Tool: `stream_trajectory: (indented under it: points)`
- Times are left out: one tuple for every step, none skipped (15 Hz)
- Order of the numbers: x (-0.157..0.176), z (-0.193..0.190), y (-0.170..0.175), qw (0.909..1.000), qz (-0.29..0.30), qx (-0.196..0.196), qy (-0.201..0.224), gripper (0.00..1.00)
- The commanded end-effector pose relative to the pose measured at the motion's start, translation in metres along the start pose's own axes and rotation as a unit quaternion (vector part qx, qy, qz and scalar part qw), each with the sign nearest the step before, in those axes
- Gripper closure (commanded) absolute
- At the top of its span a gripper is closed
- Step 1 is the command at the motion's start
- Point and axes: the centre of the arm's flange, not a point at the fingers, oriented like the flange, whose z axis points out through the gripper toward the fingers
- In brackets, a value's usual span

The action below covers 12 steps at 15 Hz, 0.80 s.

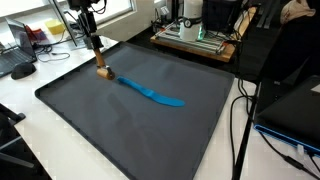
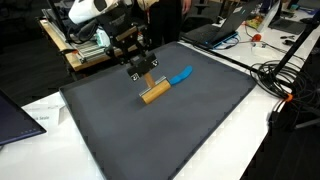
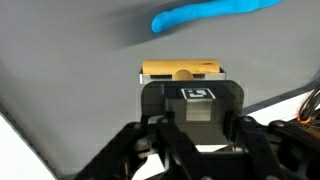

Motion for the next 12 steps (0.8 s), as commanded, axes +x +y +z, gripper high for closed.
stream_trajectory:
  points:
    - [-0.041,-0.029,-0.011,0.9982,-0.039,0.018,0.041,0.78]
    - [-0.046,-0.033,-0.014,0.9976,-0.047,0.018,0.048,0.78]
    - [-0.052,-0.036,-0.017,0.9969,-0.057,0.02,0.052,0.78]
    - [-0.058,-0.04,-0.022,0.9962,-0.065,0.019,0.056,0.78]
    - [-0.064,-0.043,-0.028,0.9951,-0.076,0.02,0.059,0.78]
    - [-0.07,-0.044,-0.036,0.994,-0.088,0.019,0.062,0.78]
    - [-0.075,-0.046,-0.044,0.9924,-0.102,0.018,0.066,0.78]
    - [-0.08,-0.046,-0.054,0.9899,-0.121,0.013,0.073,0.78]
    - [-0.084,-0.047,-0.063,0.9859,-0.146,0.009,0.081,0.78]
    - [-0.088,-0.047,-0.073,0.9804,-0.174,0.003,0.093,0.78]
    - [-0.089,-0.046,-0.082,0.9751,-0.199,0.0,0.097,0.78]
    - [-0.09,-0.045,-0.091,0.9711,-0.216,-0.006,0.101,0.78]
